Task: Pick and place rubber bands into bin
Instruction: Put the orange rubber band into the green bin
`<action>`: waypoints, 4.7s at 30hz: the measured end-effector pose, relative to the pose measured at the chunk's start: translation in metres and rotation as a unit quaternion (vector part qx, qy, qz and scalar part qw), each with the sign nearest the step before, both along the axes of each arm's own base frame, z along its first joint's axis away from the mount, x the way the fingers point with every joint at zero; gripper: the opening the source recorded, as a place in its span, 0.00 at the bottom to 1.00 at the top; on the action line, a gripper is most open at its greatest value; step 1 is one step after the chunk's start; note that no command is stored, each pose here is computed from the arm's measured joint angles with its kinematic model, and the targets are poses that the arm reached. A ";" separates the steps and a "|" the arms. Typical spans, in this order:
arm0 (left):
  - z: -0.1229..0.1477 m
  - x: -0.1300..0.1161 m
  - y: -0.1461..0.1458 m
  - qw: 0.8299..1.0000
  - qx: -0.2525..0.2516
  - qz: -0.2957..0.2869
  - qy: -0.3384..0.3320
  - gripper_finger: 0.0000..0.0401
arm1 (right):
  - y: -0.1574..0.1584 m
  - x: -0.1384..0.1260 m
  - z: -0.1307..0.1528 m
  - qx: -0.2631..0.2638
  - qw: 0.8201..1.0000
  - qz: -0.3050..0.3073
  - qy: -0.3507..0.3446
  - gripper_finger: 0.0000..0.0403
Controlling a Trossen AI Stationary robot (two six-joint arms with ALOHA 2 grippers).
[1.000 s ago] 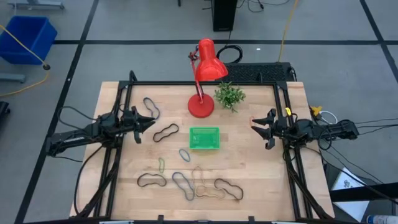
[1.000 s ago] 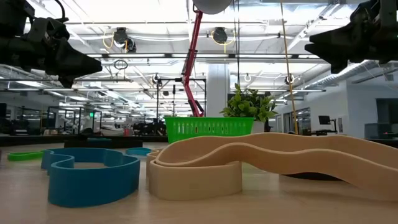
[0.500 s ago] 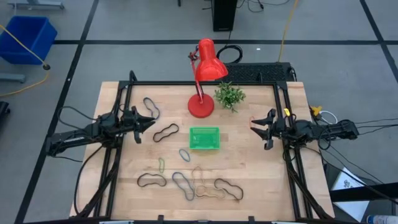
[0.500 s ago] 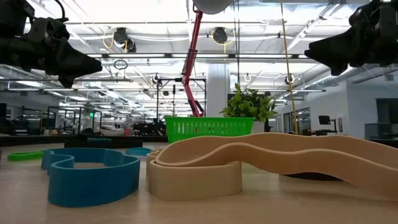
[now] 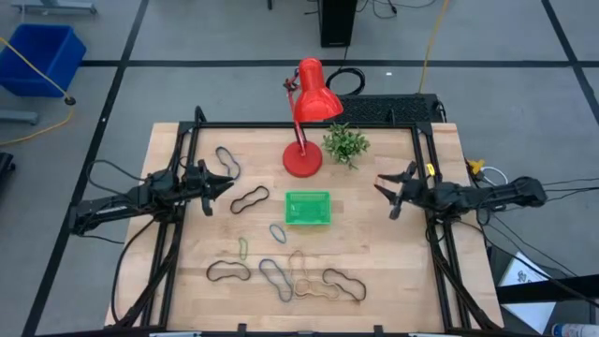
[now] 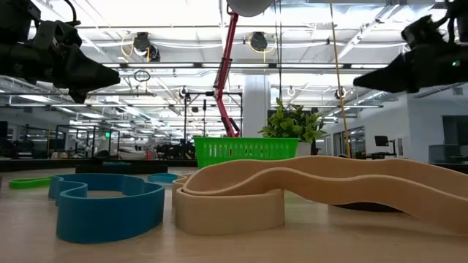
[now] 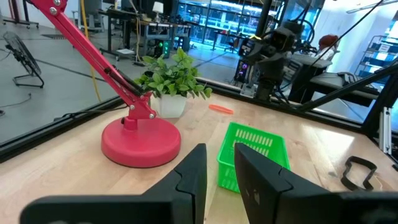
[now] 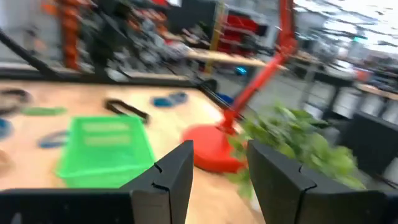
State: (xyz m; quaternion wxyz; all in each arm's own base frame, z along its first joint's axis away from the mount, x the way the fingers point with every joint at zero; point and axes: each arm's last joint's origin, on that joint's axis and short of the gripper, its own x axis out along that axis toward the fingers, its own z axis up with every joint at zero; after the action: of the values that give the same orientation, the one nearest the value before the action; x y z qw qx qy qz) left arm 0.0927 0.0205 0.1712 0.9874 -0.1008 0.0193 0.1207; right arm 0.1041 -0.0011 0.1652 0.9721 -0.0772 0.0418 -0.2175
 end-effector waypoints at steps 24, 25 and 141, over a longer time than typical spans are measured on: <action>0.000 0.000 0.000 1.000 0.001 0.000 -0.003 0.22 | 0.005 0.064 0.079 0.153 0.968 -0.127 0.152 0.36; 0.000 0.000 0.000 1.000 0.001 0.000 -0.003 0.22 | 0.004 0.064 0.083 0.169 0.963 -0.137 0.157 0.36; 0.001 0.000 0.000 1.000 0.001 0.000 -0.005 0.22 | 0.019 0.204 0.106 0.181 0.954 0.185 0.150 0.00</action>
State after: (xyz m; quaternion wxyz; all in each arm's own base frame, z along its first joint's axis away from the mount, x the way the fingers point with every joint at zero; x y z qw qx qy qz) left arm 0.0927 0.0205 0.1723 0.9876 -0.1002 0.0145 0.1203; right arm 0.3081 0.0181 0.2710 0.9755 0.0615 0.2112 -0.0088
